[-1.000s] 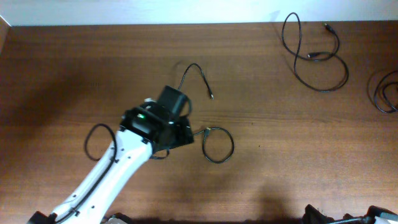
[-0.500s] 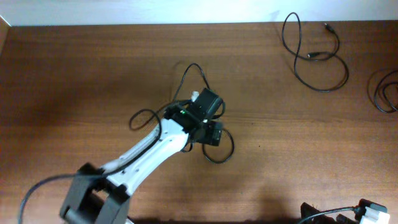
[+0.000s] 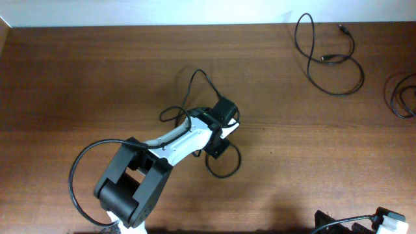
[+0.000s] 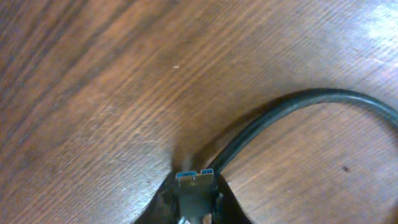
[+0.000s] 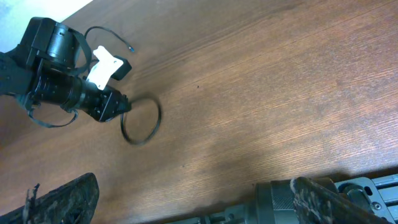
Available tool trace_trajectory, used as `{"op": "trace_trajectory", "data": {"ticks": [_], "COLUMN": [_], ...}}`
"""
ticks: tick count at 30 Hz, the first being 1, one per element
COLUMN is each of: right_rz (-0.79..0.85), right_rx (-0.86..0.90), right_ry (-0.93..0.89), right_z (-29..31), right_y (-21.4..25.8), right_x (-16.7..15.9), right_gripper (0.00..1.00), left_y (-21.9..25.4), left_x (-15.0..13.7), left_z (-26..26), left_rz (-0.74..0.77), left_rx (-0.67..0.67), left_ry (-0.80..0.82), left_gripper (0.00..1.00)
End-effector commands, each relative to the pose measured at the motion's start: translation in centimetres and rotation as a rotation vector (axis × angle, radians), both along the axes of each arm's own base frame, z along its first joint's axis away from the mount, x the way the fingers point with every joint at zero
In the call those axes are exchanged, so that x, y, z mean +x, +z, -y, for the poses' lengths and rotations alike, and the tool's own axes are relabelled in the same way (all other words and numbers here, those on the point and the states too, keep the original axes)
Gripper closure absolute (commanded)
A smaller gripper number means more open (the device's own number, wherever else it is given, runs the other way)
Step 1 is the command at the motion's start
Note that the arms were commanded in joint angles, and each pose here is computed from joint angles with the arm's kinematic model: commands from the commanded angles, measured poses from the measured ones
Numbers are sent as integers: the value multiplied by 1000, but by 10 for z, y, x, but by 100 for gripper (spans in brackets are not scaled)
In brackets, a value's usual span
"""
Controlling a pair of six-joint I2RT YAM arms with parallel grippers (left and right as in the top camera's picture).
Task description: Untangle cables
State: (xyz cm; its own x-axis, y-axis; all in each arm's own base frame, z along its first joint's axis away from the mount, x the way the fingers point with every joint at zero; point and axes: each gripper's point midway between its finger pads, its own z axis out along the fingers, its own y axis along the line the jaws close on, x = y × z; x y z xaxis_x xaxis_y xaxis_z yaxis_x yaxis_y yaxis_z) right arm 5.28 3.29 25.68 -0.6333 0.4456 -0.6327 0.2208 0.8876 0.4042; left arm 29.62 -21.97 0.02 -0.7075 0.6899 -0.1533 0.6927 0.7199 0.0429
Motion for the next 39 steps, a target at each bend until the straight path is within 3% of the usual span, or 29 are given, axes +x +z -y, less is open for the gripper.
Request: {"op": "trace_trajectory", "data": {"ticks": [1,3,6,9,11,14,18,21,24,27,30,32,33,36,39], "right_rz": [7,7,8,9,9,22,29,-32,-79,-109,-94,-17,41,-30,-36], "right_rx": [-1,-1,-1,-1,-1,-1,66,94,138,160,386,578,621,753,814], "right_ry": [-18,-19,-18,-18,-18,-15,59,72,103,104,62,172,228,138,249], "right_z": [2,2,2,2,2,2,-13,-16,-23,-24,-40,-64,-67,-64,-78], "right_y": [0,0,0,0,0,2,-1,-20,-35,-48,-44,-29,-38,-61,-58], "right_x": [0,0,0,0,0,3,14,19,22,28,49,75,102,128,160], "right_gripper": [1,2,1,1,2,1,2,1,1,2,1,1,1,1,1], "left_y": [-8,12,89,207,249,314,401,427,431,464,517,527,518,511,503], "left_x": [-13,-8,7,26,23,3,-23,-24,-19,-29,-50,-57,-51,-41,-26], "left_z": [1,-12,0,16,14,-3,-20,-52,-61,-49,-70,-92,-105,-100,-90], "left_rz": [-71,-67,8,231,314,459,645,776,768,782,906,972,998,990,976], "left_rx": [1,84,22,-193,-266,-380,-638,-636,-699,-864,-987,-974,-899,-869,-843], "left_ry": [-14,26,34,114,113,122,198,323,492,443,450,509,575,585,588], "left_gripper": [100,100,100,100,100,100,100,100,100,100,100,100,100,100,100]}}
